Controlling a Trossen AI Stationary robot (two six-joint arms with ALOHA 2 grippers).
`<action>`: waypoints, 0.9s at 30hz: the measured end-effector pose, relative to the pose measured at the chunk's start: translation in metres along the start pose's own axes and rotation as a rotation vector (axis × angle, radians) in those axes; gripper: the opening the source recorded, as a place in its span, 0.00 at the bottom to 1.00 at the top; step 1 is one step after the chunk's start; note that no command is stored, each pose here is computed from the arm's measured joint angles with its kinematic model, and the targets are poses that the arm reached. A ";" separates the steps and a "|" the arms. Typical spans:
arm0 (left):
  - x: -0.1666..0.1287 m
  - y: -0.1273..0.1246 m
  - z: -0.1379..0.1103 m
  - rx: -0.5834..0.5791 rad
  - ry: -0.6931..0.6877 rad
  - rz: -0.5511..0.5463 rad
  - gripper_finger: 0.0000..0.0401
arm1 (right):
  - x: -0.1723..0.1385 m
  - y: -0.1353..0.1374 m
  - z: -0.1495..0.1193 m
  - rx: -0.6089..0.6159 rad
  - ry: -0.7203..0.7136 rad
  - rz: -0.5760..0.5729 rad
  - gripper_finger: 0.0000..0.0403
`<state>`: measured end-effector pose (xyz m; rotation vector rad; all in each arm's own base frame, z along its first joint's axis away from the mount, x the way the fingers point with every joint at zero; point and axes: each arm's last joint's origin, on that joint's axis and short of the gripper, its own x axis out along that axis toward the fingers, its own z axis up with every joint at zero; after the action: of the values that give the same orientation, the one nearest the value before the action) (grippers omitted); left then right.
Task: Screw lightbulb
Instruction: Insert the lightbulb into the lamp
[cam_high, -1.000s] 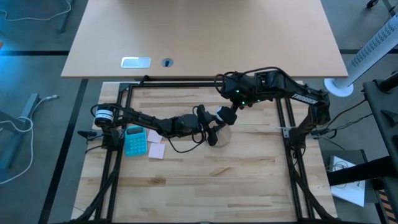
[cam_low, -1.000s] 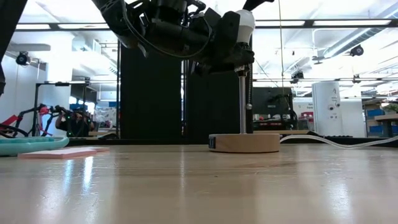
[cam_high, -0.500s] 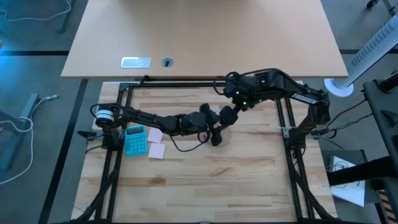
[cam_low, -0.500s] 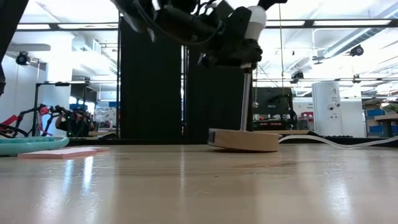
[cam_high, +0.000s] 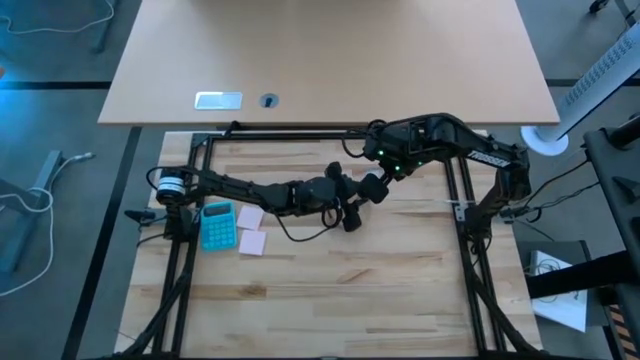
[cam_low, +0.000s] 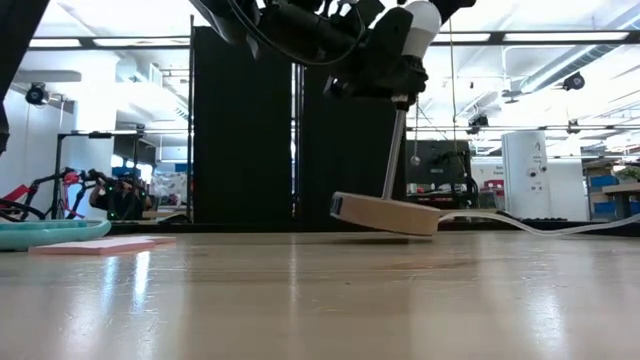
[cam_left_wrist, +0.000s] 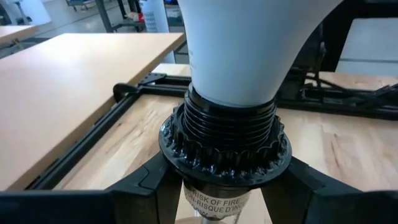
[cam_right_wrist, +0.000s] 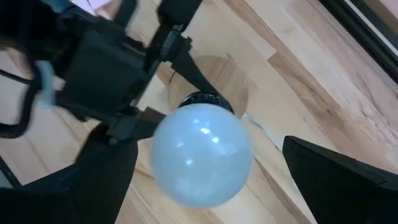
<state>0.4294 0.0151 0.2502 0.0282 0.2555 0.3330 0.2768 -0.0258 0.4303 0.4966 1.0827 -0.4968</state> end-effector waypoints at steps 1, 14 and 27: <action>0.000 0.000 0.000 -0.007 -0.004 0.000 0.43 | 0.002 0.000 0.000 0.001 0.006 -0.005 0.98; -0.001 -0.002 0.007 -0.045 -0.042 0.005 0.43 | 0.014 0.000 -0.002 -0.003 0.047 -0.032 0.92; -0.002 -0.002 0.005 -0.031 -0.024 -0.002 0.43 | 0.014 0.000 -0.002 0.017 0.052 -0.025 0.89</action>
<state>0.4299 0.0124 0.2555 0.0012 0.2267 0.3340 0.2808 -0.0269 0.4163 0.5133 1.1363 -0.5177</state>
